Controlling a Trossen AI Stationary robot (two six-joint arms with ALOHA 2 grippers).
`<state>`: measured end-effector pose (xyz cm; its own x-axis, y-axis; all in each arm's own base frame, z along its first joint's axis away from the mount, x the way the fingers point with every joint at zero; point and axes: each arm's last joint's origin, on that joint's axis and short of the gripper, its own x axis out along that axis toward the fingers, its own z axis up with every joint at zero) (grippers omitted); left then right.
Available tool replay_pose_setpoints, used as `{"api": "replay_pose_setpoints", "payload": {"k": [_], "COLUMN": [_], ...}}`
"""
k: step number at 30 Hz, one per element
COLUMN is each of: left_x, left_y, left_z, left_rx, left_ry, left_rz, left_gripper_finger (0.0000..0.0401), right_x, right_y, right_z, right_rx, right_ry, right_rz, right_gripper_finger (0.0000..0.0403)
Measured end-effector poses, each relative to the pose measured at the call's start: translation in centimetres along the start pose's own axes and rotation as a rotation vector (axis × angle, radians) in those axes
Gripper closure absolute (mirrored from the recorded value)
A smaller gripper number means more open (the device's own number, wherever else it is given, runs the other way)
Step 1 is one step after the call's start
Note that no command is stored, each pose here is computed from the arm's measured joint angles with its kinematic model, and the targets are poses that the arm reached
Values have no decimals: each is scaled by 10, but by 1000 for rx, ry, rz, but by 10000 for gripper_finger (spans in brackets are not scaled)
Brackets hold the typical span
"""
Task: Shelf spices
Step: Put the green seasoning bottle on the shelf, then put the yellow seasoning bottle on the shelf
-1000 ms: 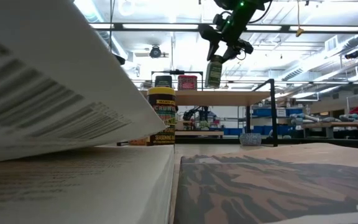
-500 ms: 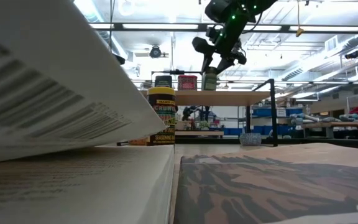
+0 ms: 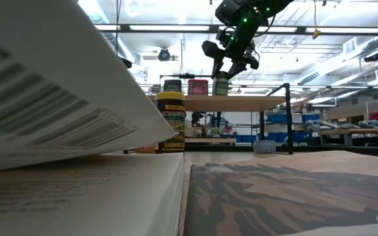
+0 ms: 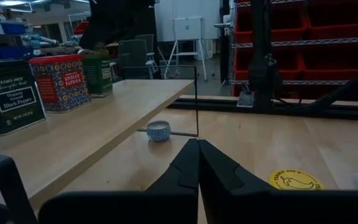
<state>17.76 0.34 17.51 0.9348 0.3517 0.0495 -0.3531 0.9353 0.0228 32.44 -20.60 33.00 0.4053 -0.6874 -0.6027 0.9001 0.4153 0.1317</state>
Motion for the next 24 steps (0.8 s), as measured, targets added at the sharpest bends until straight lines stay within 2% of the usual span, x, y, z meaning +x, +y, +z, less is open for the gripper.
{"api": "replay_pose_setpoints", "payload": {"k": [4,7,16,24], "left_x": [0,0,0,0], "left_y": [0,0,0,0], "left_z": [0,0,0,0], "left_rx": [0,0,0,1], "left_ry": [1,1,2,1], "left_rz": [0,0,-2,-4], "left_gripper_finger": [393,393,393,393], "right_x": [1,0,-11,-57], "right_y": [2,2,6,4], "right_z": [-2,-1,4,16], "right_rx": [-6,-2,-40,-67], "right_ry": [11,1,-62,-164], "right_rz": [5,10,19,36], "right_gripper_finger": [108,85,90,90]}}
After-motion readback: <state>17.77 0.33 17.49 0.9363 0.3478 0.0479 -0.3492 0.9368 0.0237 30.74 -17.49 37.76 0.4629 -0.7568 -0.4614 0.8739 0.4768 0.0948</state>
